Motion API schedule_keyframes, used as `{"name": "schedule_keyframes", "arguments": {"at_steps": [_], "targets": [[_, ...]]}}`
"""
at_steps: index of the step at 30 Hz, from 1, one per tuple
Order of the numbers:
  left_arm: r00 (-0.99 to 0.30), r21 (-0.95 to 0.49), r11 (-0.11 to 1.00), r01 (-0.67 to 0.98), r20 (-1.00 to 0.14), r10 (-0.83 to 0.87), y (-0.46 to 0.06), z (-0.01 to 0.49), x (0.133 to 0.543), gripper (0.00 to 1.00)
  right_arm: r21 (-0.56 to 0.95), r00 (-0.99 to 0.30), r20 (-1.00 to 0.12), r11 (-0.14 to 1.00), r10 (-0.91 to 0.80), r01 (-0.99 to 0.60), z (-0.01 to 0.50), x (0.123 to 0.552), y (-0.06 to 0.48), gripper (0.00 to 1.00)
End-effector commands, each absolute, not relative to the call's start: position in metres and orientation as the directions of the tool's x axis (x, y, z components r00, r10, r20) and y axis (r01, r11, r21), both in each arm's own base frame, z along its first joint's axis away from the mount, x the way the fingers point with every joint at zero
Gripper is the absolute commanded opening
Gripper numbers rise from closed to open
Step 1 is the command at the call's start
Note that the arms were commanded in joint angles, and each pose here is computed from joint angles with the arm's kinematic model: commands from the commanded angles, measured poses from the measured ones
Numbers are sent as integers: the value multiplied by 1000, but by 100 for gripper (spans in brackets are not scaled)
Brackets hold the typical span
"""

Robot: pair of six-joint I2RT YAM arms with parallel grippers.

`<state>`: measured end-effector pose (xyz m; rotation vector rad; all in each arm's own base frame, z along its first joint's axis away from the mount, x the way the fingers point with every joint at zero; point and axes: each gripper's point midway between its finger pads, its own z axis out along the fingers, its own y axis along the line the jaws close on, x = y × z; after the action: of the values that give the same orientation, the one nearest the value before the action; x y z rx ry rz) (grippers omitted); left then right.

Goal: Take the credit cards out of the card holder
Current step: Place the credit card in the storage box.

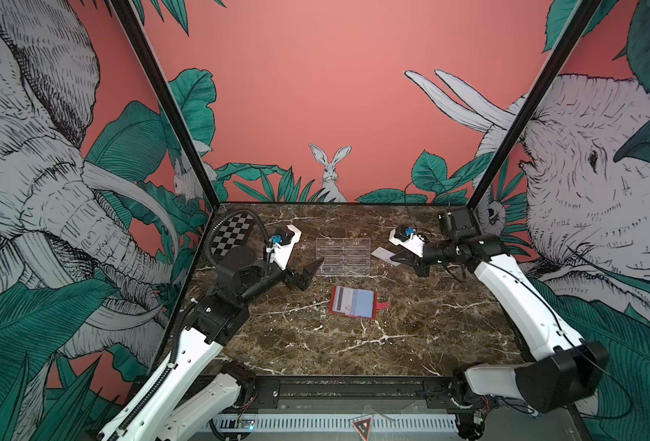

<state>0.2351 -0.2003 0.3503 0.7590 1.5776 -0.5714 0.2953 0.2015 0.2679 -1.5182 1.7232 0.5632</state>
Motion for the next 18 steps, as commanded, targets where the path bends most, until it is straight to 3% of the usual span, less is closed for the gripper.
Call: {"name": "schedule_keyframes", "arguments": {"at_steps": [1,11,18], "targets": [[33,104,596,796,-991,130,-207,355,219,99,-187,119,-747,35,-654,-982,266,300,210,0],[1,81,580,811,-991,136,-209,338,217,99,-120,173,-700,-125,-693,-985,240,358,226,0],[-38,42,571,820,-991,127,-215,331,222,99,-78,183,-672,-178,-718,-981,217,387,231,0]]}}
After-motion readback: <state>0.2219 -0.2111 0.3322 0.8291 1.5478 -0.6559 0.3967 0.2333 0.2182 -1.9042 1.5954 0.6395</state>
